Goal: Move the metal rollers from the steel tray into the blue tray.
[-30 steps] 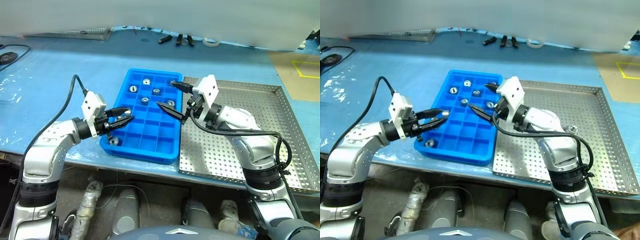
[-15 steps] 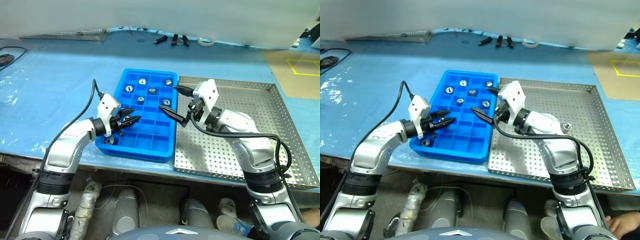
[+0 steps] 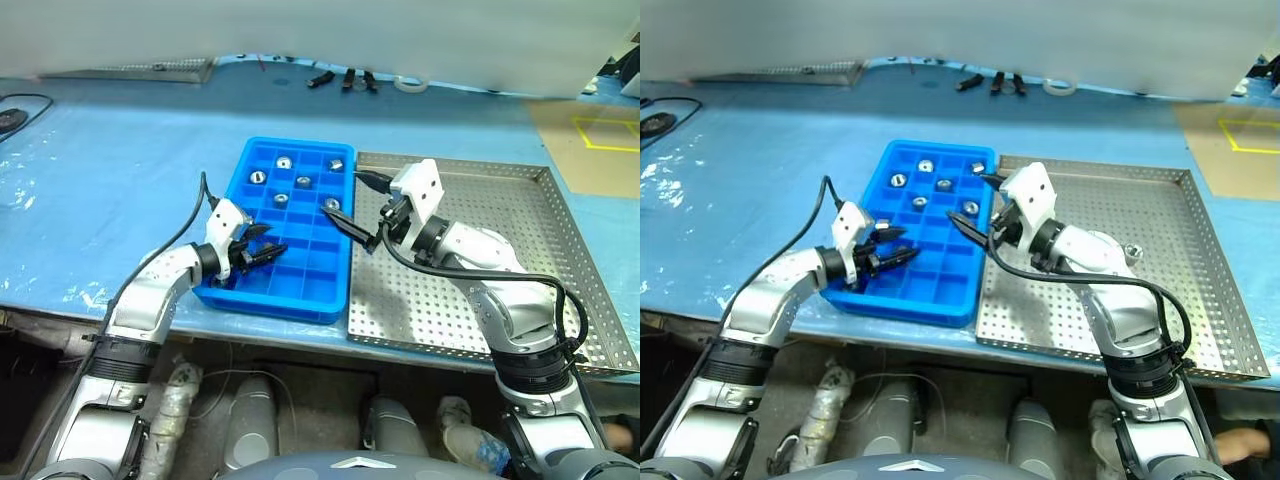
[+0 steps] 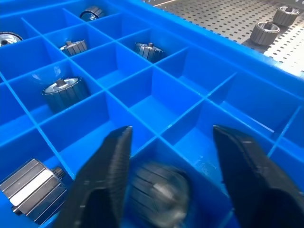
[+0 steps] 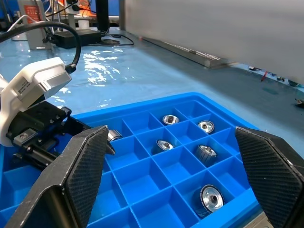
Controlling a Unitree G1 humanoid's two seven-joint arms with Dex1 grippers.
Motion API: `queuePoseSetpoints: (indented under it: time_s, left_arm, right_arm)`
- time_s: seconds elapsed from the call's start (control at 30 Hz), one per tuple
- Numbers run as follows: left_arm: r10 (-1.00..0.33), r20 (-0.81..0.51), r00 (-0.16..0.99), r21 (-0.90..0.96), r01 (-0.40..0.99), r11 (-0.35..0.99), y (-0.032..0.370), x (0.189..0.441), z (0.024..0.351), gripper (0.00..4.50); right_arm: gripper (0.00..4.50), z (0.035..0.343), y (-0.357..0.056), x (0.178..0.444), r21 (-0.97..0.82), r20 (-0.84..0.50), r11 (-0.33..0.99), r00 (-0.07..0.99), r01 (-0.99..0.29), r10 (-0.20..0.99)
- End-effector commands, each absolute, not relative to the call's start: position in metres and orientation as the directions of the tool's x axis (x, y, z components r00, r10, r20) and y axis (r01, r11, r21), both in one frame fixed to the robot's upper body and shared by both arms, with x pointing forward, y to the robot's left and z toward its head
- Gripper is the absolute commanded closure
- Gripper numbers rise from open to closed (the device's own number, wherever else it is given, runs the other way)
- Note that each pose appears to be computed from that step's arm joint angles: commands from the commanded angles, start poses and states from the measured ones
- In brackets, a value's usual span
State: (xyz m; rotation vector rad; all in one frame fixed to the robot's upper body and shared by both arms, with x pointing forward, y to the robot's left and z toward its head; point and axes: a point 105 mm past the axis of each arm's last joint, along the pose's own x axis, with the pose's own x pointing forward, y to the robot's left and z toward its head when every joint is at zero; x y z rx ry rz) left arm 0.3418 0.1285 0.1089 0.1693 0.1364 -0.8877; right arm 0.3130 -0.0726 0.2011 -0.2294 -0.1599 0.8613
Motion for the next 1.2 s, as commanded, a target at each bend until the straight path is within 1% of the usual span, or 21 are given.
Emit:
queuePoseSetpoints:
  time_s: [0.03, 0.07, 0.3, 0.37, 0.53, 0.6, 0.7, 0.77, 0.87, 1.0, 1.13, 1.2]
  left_arm:
    - [-0.745, -0.153, 0.649, 0.146, 0.760, 0.633, 0.132, 0.348, 0.120, 0.19]
    - [-0.744, -0.140, 0.654, 0.150, 0.756, 0.637, 0.132, 0.349, 0.124, 0.02]
    - [-0.806, -0.009, 0.591, 0.136, 0.800, 0.585, 0.119, 0.348, 0.167, 0.02]
    - [-0.821, 0.000, 0.570, 0.148, 0.812, 0.564, 0.111, 0.351, 0.174, 0.02]
    - [-0.851, -0.004, 0.526, 0.155, 0.841, 0.519, 0.091, 0.363, 0.179, 0.02]
    - [-0.888, 0.014, 0.460, 0.131, 0.879, 0.458, 0.080, 0.361, 0.183, 0.02]
    - [-0.905, 0.052, 0.421, 0.119, 0.897, 0.425, 0.069, 0.364, 0.193, 0.02]
    - [-0.922, 0.065, 0.383, 0.110, 0.915, 0.388, 0.060, 0.363, 0.197, 0.02]
    - [-0.923, 0.045, 0.382, 0.132, 0.914, 0.385, 0.048, 0.369, 0.197, 0.02]
    - [-0.953, 0.071, 0.295, 0.134, 0.944, 0.302, 0.030, 0.358, 0.208, 0.02]
    - [-0.963, 0.069, 0.262, 0.137, 0.953, 0.270, 0.026, 0.353, 0.210, 0.02]
    - [-0.966, 0.050, 0.253, 0.136, 0.957, 0.257, 0.026, 0.352, 0.206, 0.02]
  right_arm:
    - [0.00, 0.216, -0.072, 0.307, -0.292, 0.099, 0.631, 0.634, -0.719, 0.767]
    - [0.00, 0.215, -0.072, 0.308, -0.292, 0.099, 0.632, 0.635, -0.718, 0.766]
    - [0.00, 0.210, -0.081, 0.310, -0.298, 0.084, 0.650, 0.659, -0.699, 0.748]
    - [0.00, 0.209, -0.089, 0.310, -0.302, 0.078, 0.666, 0.679, -0.682, 0.730]
    - [0.00, 0.203, -0.123, 0.314, -0.312, 0.069, 0.750, 0.774, -0.583, 0.630]
    - [0.00, 0.201, -0.134, 0.313, -0.315, 0.065, 0.774, 0.801, -0.550, 0.596]
    - [0.00, 0.199, -0.144, 0.308, -0.314, 0.065, 0.801, 0.830, -0.510, 0.554]
    - [0.00, 0.193, -0.151, 0.306, -0.302, 0.058, 0.824, 0.853, -0.480, 0.518]
    - [0.00, 0.175, -0.162, 0.309, -0.279, 0.022, 0.849, 0.881, -0.448, 0.472]
    - [0.00, 0.153, -0.178, 0.321, -0.257, -0.016, 0.890, 0.922, -0.377, 0.387]
    - [0.00, 0.152, -0.187, 0.323, -0.223, -0.005, 0.909, 0.933, -0.351, 0.359]
    - [0.00, 0.141, -0.193, 0.326, -0.219, -0.032, 0.917, 0.942, -0.332, 0.334]
